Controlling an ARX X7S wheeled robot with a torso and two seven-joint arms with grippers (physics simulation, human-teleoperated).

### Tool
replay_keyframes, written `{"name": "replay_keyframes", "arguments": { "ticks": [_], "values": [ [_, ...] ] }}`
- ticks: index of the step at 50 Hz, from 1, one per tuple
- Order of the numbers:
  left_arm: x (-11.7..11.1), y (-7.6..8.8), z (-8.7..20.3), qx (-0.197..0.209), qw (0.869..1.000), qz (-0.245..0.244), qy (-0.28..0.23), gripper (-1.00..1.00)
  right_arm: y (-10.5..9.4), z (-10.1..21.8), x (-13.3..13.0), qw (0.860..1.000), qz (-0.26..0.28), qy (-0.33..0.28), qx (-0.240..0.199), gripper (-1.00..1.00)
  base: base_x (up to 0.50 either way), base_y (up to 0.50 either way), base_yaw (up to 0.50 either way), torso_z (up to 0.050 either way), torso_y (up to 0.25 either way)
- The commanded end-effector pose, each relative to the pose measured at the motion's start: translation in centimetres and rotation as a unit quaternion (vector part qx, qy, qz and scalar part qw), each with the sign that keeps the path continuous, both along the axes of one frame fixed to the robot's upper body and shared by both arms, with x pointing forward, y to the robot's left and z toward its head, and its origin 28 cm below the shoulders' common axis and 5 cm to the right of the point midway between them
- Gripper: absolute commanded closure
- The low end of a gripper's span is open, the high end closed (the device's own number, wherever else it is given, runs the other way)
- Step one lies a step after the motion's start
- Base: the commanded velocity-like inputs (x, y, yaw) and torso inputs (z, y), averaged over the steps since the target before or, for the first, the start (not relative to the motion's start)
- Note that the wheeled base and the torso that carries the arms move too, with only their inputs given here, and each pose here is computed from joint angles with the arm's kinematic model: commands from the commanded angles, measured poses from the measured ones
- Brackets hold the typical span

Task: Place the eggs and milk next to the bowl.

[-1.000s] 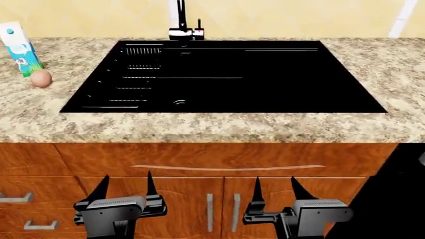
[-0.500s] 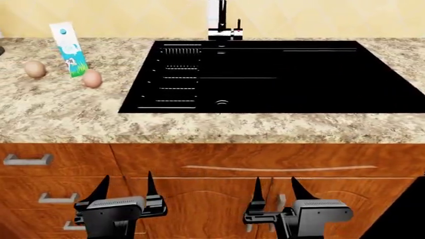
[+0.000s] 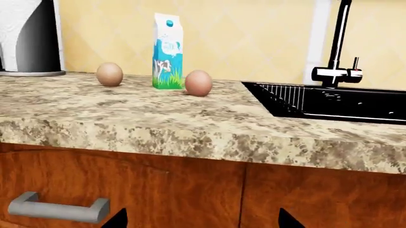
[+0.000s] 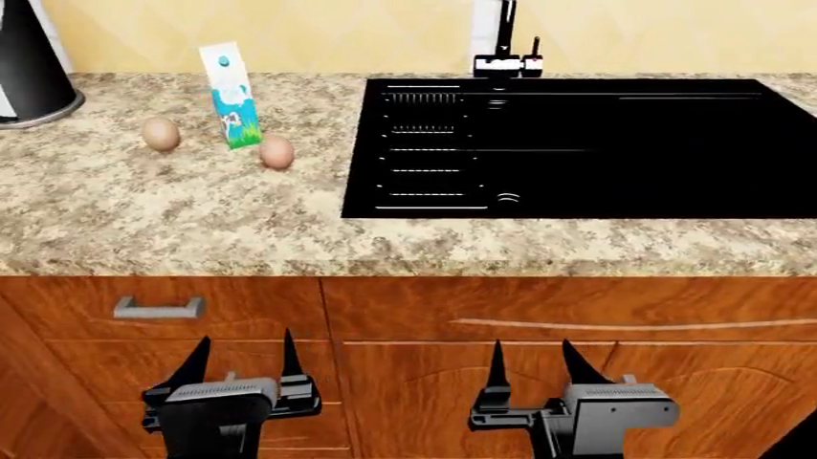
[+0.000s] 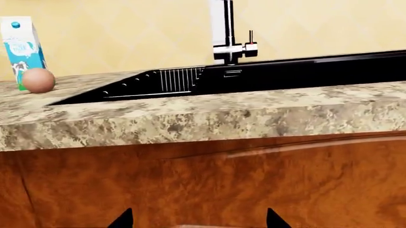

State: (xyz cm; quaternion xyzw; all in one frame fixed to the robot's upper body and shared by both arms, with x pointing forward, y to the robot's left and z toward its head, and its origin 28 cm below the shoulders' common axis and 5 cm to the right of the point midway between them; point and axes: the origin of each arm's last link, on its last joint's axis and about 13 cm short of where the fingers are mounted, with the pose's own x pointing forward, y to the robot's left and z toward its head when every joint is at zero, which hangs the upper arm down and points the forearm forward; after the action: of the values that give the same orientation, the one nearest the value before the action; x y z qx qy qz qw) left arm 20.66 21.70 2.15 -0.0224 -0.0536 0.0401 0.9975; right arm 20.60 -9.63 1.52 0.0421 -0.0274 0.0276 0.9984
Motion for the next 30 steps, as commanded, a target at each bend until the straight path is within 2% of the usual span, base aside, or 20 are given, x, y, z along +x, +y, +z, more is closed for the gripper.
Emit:
{"name": "replay_keyframes", "arguments": {
  "ticks": [1,30],
  "values": [
    [0.00,-0.01,0.01,0.000,1.000,-0.001,0.000,-1.00,-0.03,0.00,0.00,1.000,-0.002,0.000,0.001,-1.00,0.01,0.50,0.00,0.000,0.000],
    [-0.02,-0.03,-0.05,0.000,1.000,-0.004,0.000,-1.00,0.01,-0.01,-0.01,1.000,0.001,0.001,0.001,-1.00,0.01,0.50,0.00,0.000,0.000]
  ]
}}
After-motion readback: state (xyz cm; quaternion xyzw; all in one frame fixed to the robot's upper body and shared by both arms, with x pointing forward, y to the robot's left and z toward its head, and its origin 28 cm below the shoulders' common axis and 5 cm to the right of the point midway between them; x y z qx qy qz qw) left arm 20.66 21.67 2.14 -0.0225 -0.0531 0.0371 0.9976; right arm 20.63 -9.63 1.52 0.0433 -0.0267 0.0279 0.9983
